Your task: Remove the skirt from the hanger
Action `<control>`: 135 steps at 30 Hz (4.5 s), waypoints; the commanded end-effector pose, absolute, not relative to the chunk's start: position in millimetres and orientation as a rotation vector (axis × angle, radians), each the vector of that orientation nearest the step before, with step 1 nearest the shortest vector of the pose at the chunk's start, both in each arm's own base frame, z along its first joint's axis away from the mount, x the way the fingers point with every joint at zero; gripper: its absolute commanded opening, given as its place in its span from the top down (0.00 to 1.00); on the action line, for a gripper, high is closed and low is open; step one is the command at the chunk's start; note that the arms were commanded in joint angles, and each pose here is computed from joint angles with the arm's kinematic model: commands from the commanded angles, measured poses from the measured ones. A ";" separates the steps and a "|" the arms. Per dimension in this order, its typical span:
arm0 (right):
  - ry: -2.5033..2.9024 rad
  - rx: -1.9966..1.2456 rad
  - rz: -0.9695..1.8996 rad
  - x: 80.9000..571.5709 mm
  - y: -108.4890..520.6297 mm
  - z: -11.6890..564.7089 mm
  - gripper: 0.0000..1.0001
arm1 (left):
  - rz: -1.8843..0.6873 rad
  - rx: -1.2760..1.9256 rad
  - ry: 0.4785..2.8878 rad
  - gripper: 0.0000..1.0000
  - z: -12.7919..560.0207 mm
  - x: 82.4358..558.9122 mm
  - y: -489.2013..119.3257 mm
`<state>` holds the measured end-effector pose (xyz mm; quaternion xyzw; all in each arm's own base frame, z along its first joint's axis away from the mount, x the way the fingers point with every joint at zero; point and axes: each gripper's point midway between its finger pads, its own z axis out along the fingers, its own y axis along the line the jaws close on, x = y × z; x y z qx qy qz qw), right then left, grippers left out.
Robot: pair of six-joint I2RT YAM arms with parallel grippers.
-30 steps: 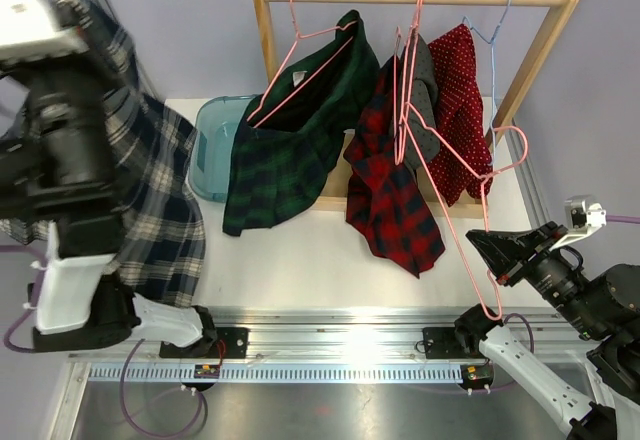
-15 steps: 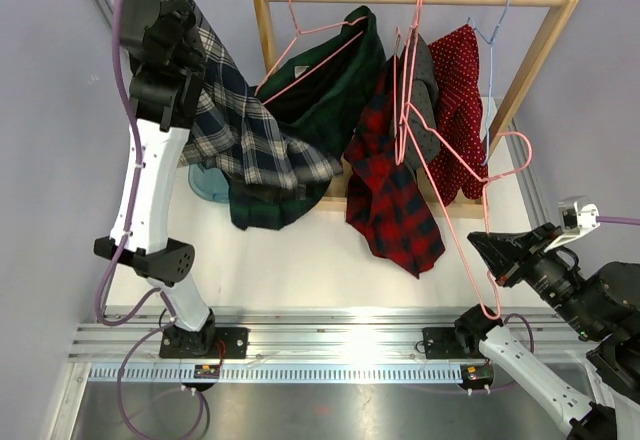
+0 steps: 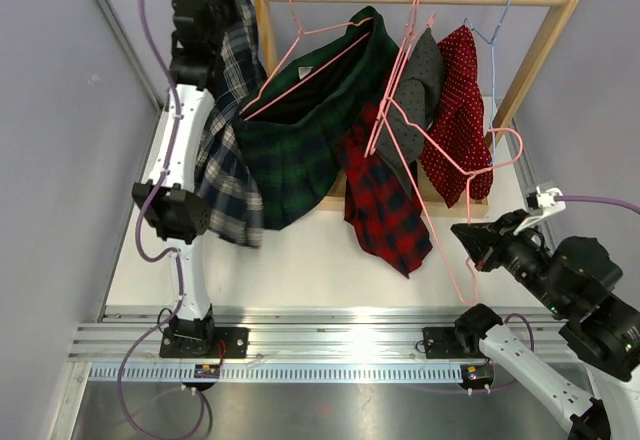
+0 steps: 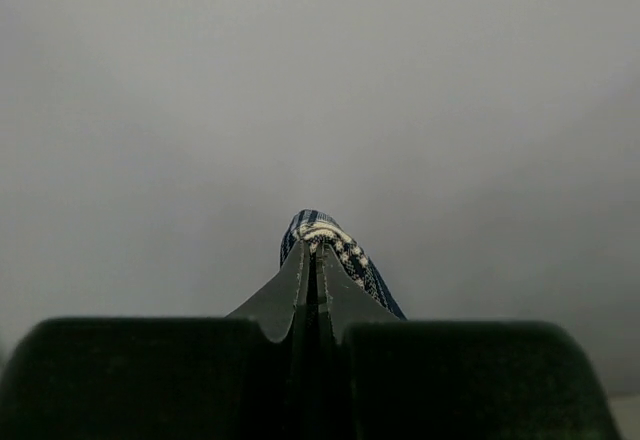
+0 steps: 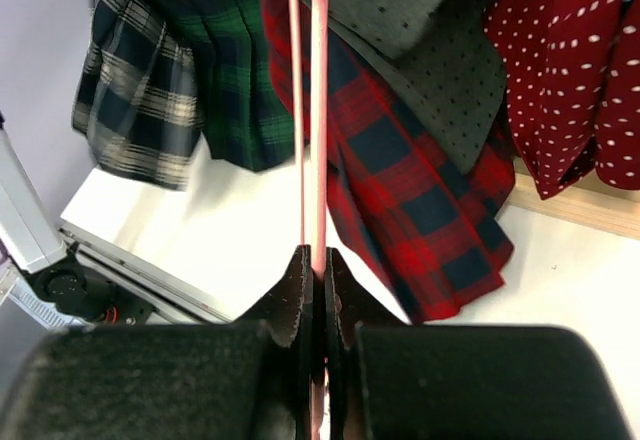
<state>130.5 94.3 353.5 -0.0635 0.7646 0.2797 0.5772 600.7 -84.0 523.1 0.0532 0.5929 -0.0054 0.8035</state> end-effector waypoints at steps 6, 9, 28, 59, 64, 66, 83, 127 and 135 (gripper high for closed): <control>1.795 -0.140 0.625 146.6 99.4 351.9 1.00 | -0.232 0.126 1.283 0.01 468.5 642.2 -119.8; 1.786 -0.132 0.608 148.1 96.5 355.9 1.00 | -0.161 0.053 1.248 0.01 495.5 623.5 -99.5; 1.634 -0.112 0.655 136.3 88.4 418.8 0.88 | -0.169 -0.111 1.252 0.01 519.4 411.4 -48.8; 1.636 0.176 0.285 215.0 54.2 488.9 1.00 | -0.347 0.089 1.431 0.01 408.2 260.4 -112.5; 1.683 0.195 0.227 248.6 68.8 483.2 1.00 | -0.341 0.096 1.427 0.01 406.6 252.5 -107.5; 1.700 0.201 0.227 253.0 72.2 481.8 1.00 | -0.332 0.100 1.432 0.01 403.1 251.1 -105.6; 1.623 0.158 0.065 338.6 96.4 507.2 1.00 | -0.346 0.113 1.464 0.01 371.1 231.3 -96.9; 1.586 -0.141 0.782 287.2 154.4 553.7 0.06 | -0.303 0.133 1.553 0.01 329.5 357.4 -129.9; 1.615 -0.215 0.916 309.1 193.1 553.8 0.08 | -0.419 0.170 1.568 0.36 328.0 363.4 -157.0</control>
